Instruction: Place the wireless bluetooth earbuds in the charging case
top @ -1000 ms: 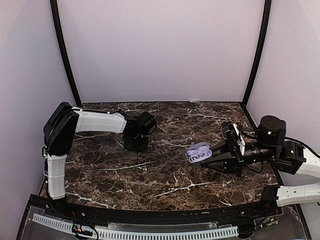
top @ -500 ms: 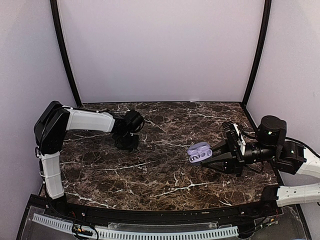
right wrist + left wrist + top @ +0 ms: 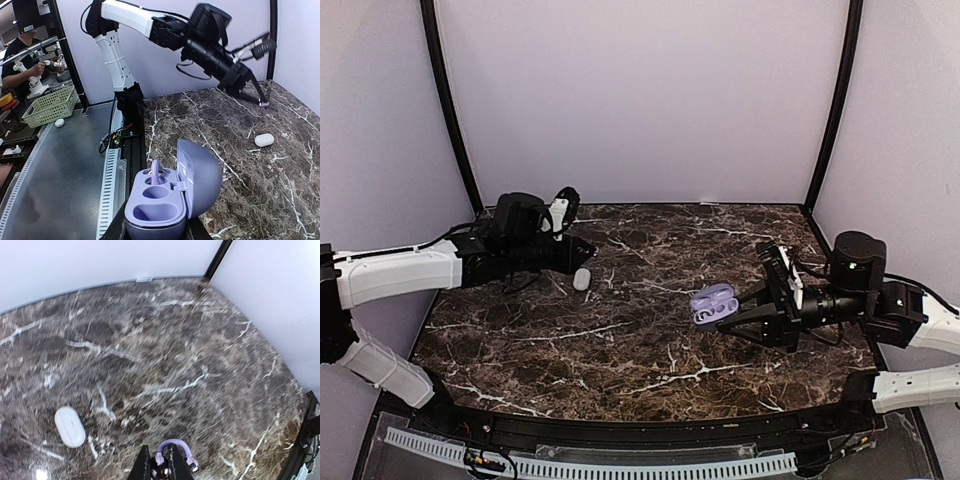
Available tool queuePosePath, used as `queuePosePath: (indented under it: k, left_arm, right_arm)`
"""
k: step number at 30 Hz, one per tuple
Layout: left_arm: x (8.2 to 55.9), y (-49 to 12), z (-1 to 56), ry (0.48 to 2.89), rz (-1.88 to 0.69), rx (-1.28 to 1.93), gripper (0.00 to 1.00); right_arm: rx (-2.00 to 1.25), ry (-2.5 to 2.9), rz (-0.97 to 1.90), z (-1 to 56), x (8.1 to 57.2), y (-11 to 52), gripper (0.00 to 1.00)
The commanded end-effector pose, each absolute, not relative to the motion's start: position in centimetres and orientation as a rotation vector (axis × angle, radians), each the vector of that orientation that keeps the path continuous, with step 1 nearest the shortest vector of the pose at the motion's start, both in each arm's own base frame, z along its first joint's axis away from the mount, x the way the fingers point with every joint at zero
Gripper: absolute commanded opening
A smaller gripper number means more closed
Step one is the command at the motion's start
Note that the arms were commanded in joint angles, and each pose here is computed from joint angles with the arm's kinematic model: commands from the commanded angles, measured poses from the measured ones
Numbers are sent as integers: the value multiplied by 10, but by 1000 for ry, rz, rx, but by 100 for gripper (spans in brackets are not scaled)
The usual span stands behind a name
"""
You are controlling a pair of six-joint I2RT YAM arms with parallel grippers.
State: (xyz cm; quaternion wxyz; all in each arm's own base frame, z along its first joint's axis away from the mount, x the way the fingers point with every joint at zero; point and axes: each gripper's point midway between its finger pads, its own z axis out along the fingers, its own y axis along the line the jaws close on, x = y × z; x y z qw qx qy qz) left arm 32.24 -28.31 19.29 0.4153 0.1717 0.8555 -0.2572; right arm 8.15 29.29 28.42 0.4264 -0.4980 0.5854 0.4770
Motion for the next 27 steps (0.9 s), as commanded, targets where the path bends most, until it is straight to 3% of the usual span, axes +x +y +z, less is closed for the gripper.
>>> queuePosePath:
  k: [1,6,10,13,17,23,27]
  left_arm:
    - [329,-291,224,2026,-627,453,3]
    - [324,-274,158,2288,-454,108,0]
    - [298,-288,119,2424,-503,-79,1]
    - [282,-305,99,2495,-511,-32,1]
    - [266,-330,77,2545,-515,370,0]
    - [228,-343,30,2589,-399,1258,11]
    - [220,-363,43,2398,-529,1508,12]
  right_arm:
    - [-1144,1436,1176,304,95,297,0]
    - [-1102,1453,1129,307,105,296,0]
    - [-1100,1464,1121,302,105,294,0]
    - [-1102,1460,1116,303,104,292,0]
    - [-1112,1459,1105,302,103,290,0]
    - [-1117,1445,1110,302,100,287,0]
    - [-1113,1434,1109,304,100,287,0]
